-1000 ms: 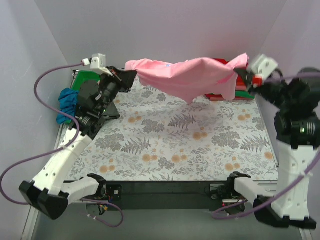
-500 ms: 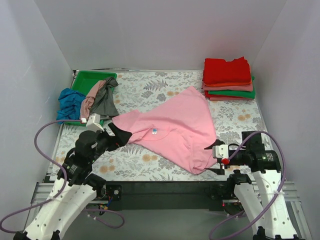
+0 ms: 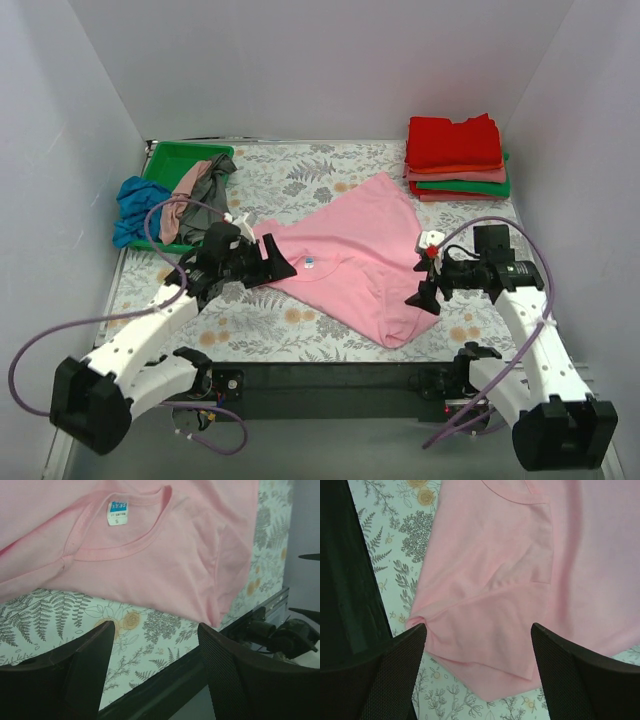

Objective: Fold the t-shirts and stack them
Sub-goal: Flatten the tshirt out

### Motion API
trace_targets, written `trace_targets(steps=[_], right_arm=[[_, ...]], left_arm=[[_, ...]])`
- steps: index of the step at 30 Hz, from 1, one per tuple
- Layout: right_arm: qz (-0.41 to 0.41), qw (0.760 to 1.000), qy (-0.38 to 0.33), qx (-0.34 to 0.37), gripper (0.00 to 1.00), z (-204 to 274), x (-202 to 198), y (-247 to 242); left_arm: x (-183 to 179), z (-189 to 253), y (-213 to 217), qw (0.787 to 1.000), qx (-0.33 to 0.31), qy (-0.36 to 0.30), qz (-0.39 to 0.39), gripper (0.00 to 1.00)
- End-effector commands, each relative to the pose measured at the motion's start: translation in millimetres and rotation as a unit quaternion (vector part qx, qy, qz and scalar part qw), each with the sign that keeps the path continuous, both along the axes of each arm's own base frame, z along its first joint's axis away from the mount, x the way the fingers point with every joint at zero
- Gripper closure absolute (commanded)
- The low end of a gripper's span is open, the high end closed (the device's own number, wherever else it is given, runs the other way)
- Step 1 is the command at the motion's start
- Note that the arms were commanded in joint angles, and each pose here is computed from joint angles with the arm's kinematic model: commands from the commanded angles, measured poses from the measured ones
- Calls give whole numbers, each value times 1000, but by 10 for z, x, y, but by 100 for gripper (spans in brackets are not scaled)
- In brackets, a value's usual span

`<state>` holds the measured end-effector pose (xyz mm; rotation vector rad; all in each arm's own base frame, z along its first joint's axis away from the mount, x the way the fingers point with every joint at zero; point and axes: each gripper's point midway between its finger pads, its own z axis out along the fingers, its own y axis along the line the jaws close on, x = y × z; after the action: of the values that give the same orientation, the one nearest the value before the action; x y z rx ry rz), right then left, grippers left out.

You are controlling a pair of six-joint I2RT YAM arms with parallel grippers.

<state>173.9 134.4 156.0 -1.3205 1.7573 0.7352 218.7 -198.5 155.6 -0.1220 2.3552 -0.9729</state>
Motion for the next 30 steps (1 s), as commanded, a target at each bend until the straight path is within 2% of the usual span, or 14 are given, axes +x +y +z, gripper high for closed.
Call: trace_targets(steps=[1, 3, 4, 6, 10, 11, 14, 15, 18, 25, 30], right_arm=[[-30, 998, 55, 28, 10, 125, 233, 104], [-24, 995, 93, 16, 20, 50, 240, 200], [-28, 991, 133, 8, 22, -61, 268, 249], [-34, 988, 151, -20, 27, -157, 338, 320], [-59, 982, 159, -77, 29, -427, 611, 352], [-64, 982, 156, -84, 28, -449, 679, 351], [-74, 978, 162, -106, 29, -540, 865, 344], [-78, 977, 163, -114, 29, -567, 948, 341], [-77, 976, 165, -119, 30, -590, 1027, 362], [-66, 973, 188, -115, 30, -665, 1037, 432], [-62, 973, 193, -112, 30, -668, 1022, 447]], left_arm=[[180, 79, -154, 998, 12, -37, -53, 34], [266, 64, -101, 997, 47, -41, -49, 34], [343, 19, 18, 994, 88, -58, -36, 34], [340, -17, 145, 988, 134, -64, -41, 35], [296, -46, 403, 968, 217, -105, -66, 33], [296, -39, 439, 958, 238, -131, -92, 33], [313, -60, 475, 942, 260, -179, -115, 30], [329, -96, 459, 927, 274, -209, -148, 30], [381, -219, 469, 906, 307, -225, -188, 29], [435, -627, 399, 877, 343, -190, -278, 30], [515, -764, 341, 869, 353, -177, -298, 33]])
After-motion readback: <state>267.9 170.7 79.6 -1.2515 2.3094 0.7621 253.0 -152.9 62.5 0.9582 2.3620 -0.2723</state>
